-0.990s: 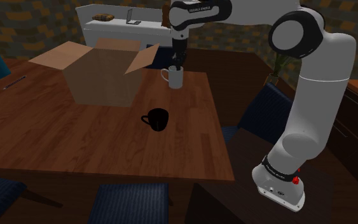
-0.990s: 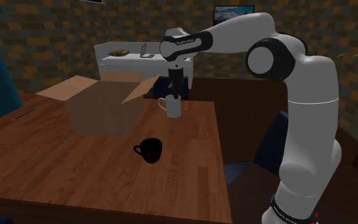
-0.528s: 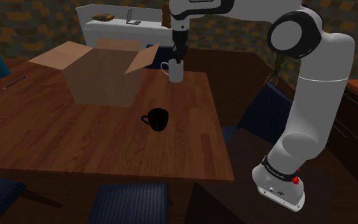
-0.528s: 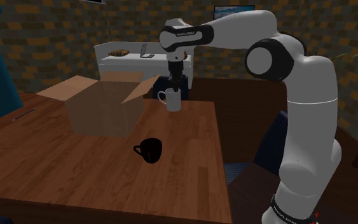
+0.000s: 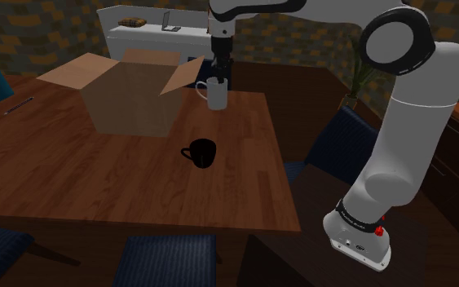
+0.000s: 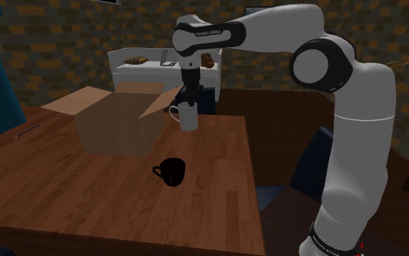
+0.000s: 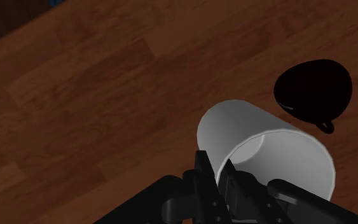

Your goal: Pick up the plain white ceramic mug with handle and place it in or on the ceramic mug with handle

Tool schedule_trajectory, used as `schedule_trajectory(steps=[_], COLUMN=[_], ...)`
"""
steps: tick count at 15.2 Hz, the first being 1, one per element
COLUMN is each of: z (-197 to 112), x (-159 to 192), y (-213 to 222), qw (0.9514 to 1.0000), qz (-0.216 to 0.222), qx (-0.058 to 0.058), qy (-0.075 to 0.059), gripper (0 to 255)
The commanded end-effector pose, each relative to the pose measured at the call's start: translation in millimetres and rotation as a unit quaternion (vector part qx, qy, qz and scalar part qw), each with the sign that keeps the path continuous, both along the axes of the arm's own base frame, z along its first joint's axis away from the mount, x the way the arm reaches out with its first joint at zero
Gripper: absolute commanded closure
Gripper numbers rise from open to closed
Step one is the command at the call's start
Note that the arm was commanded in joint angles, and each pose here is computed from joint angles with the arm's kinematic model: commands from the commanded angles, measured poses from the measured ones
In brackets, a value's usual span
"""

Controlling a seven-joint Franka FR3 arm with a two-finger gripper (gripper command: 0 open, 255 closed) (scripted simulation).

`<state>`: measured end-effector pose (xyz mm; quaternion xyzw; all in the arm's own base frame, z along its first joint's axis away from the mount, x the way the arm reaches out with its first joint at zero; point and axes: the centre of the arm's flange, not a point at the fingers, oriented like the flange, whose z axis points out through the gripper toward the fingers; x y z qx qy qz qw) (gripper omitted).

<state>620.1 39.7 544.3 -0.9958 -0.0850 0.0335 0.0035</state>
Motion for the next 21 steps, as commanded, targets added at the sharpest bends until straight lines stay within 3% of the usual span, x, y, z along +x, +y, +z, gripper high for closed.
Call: schedule_trajectory(steps=[1,13,21], z=[3,25,-17], x=[-7,-51,-51], y=[24,173,173], qw=[1.0,1.0,1.0], qz=[-0.001,-0.001,-0.001], qx=[0.0,0.0,0.0], qy=[0.0,0.0,0.0], gripper=[255,255,255])
